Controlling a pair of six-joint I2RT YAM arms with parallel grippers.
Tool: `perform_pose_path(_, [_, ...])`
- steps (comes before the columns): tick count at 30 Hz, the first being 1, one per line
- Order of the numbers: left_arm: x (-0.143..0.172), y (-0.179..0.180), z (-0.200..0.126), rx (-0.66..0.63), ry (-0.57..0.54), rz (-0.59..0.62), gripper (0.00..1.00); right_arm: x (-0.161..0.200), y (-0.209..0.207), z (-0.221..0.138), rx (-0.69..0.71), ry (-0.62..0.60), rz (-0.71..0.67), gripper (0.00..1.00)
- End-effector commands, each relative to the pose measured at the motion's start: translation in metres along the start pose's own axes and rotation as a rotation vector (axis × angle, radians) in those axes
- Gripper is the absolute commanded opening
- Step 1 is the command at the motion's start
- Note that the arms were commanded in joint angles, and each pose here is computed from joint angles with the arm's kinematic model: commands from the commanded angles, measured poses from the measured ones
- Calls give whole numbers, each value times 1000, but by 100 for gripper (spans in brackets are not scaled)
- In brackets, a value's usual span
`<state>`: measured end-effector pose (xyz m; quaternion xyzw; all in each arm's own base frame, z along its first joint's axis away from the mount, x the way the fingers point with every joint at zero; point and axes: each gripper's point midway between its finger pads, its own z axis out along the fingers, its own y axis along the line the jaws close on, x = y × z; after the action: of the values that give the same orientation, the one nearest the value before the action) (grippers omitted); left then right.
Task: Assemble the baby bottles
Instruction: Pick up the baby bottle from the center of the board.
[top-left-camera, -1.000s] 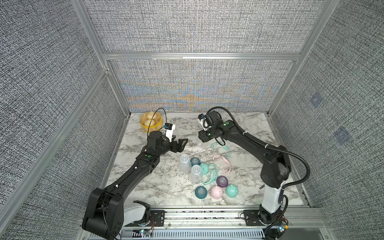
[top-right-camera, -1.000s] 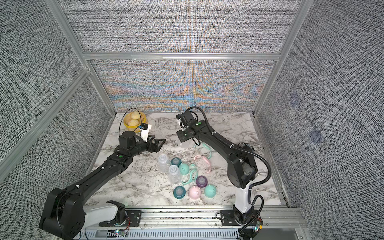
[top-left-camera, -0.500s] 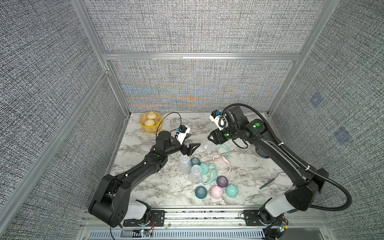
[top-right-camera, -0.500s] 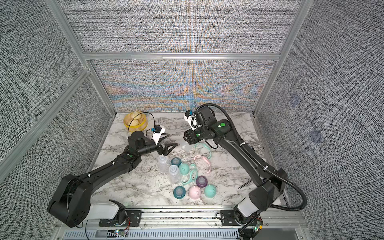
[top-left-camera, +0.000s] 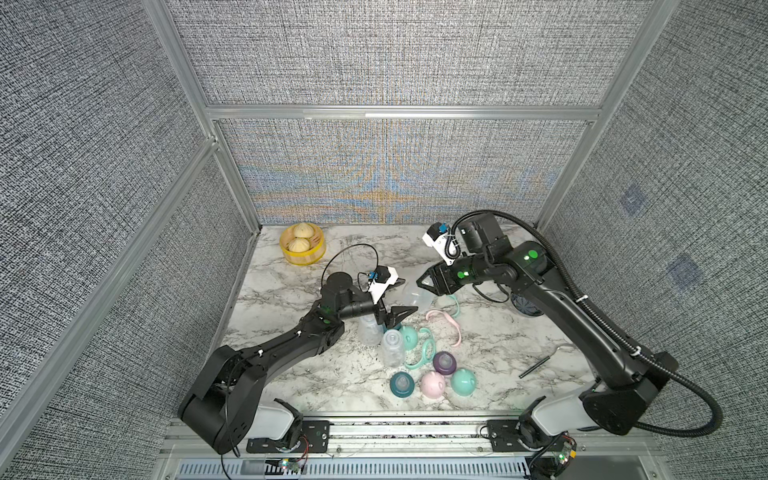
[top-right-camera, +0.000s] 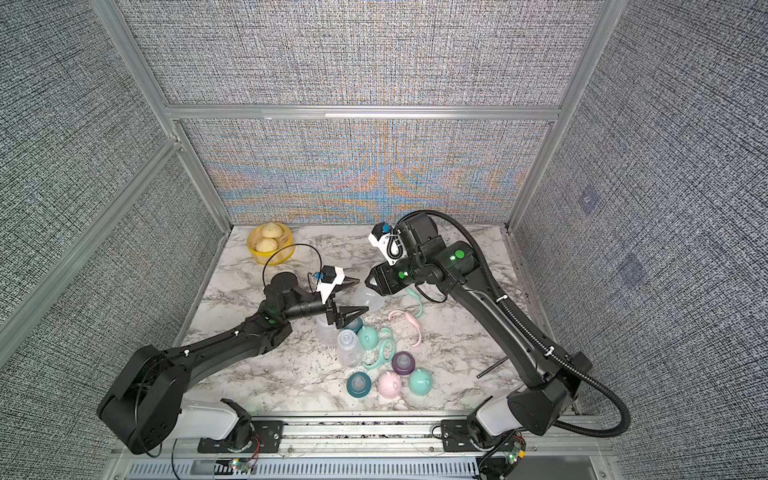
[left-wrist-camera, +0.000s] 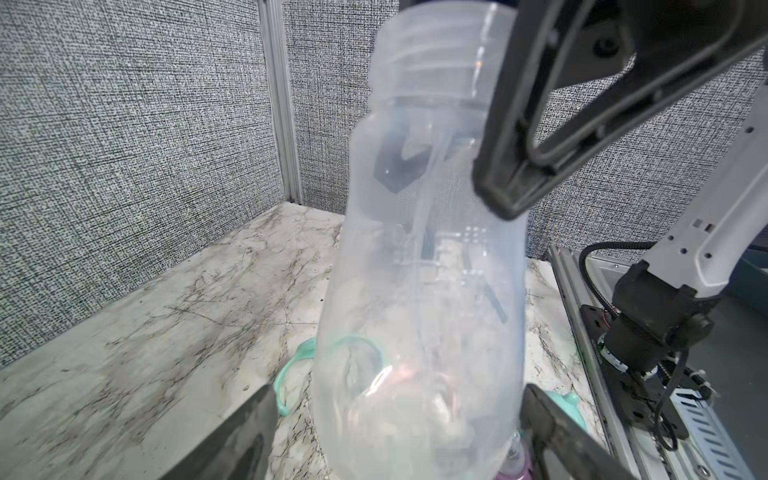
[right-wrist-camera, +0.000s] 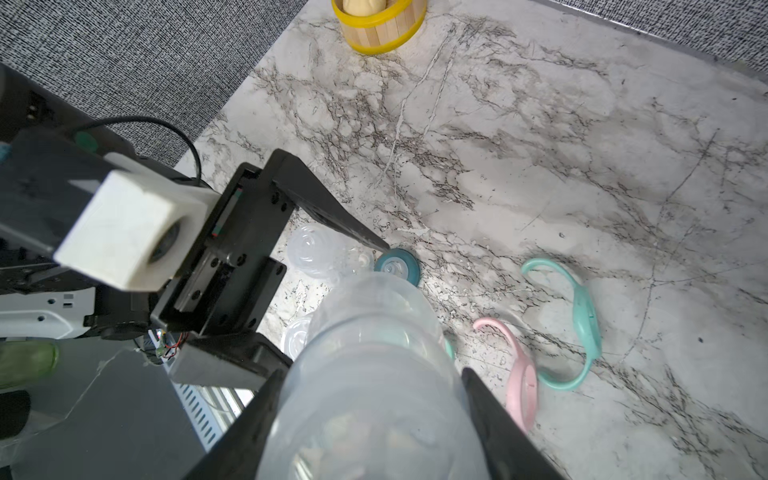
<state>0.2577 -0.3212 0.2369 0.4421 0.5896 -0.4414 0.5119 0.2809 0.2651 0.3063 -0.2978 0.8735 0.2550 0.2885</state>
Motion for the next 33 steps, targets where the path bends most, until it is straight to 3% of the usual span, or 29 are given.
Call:
perform_pose_path(1, [-10,-1,3,1,-36,35,89,-7,14,-2,-68,-34,5,51])
perform_pose_path(12, [-16,2,9,17,-70,3,83,-12,20,4,-103,-64,15,51])
perform_pose_path(23, [-15,3,14,33,-59,-13,67,-13,21,8,-117,-72,13,51])
perform_pose_path(25, [-15,3,15,37,-60,-12,70,-14,21,8,-119,-74,14,51])
perform_pose_path(28, [-14,3,14,31,-59,-8,85,-14,21,8,-116,-77,13,51])
perform_pose_path(33, [-11,3,14,28,-56,-5,86,-14,19,9,-110,-81,14,51])
